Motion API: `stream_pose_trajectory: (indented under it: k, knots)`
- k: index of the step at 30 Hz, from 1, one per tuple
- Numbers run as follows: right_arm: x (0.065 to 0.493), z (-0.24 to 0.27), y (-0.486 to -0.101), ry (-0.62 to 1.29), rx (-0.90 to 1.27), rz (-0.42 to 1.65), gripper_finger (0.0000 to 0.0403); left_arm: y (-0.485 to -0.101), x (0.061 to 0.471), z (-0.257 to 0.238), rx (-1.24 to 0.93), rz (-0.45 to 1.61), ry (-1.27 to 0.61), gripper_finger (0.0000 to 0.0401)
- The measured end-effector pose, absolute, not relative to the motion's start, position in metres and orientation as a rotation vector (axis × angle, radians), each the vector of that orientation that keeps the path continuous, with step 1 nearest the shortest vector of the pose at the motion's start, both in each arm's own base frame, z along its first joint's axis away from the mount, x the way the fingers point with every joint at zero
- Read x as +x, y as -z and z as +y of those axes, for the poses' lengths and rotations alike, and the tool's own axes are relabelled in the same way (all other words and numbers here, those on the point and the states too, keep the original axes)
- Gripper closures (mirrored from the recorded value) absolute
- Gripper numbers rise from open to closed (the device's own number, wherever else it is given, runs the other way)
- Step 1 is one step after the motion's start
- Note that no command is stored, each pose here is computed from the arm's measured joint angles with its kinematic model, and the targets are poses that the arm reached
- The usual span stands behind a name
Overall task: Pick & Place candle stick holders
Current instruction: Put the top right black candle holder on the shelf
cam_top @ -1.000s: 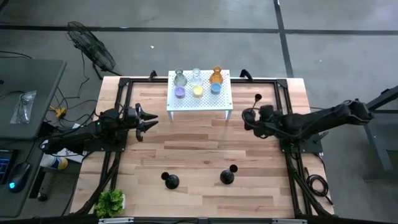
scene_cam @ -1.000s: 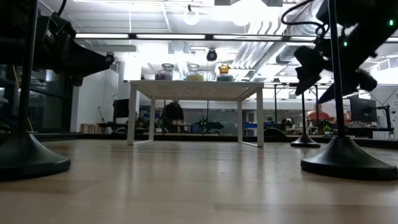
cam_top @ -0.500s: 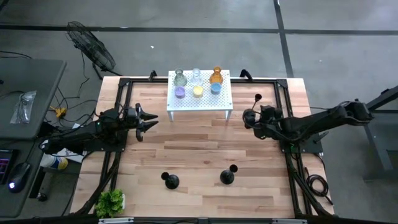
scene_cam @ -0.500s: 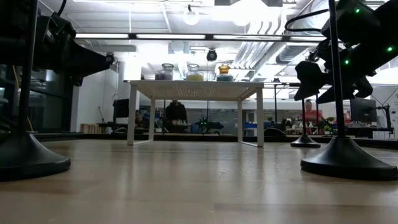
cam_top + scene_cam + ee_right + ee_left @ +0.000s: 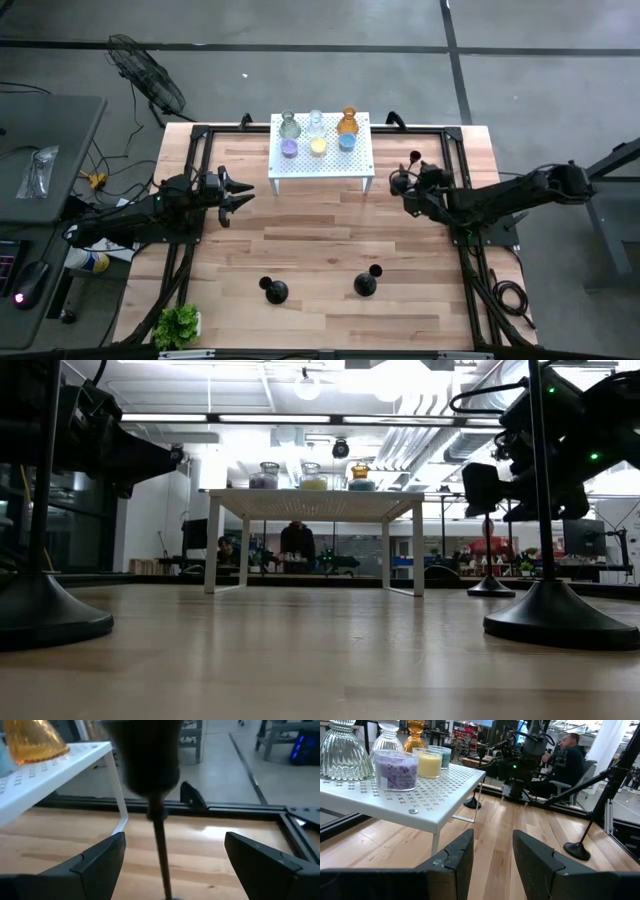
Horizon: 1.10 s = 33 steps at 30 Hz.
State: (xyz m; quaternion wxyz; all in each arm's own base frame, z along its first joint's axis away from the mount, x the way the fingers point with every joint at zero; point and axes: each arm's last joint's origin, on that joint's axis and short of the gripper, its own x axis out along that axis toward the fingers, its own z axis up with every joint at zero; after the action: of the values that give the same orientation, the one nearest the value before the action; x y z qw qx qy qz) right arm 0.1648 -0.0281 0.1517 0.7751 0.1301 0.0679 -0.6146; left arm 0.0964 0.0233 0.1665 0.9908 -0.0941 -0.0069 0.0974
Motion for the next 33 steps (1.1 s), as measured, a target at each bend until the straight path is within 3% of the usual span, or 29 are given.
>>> stream_pose_trajectory:
  k: [7,19,33]
  knots:
    - [0.1683,-0.0337,-0.1531,1.351,0.313,0.108,0.0082,-0.1665,0.0964,0.0233,-0.189,-0.014,-0.195,0.0267]
    - [0.1680,-0.0359,-0.1526,1.351,0.324,0.119,0.0203,-0.1666,0.0964,0.0233,-0.189,-0.014,-0.196,0.0267]
    - [0.1679,-0.0359,-0.1525,1.352,0.321,0.122,0.0311,-0.1665,0.0964,0.0233,-0.189,-0.014,-0.196,0.0267]
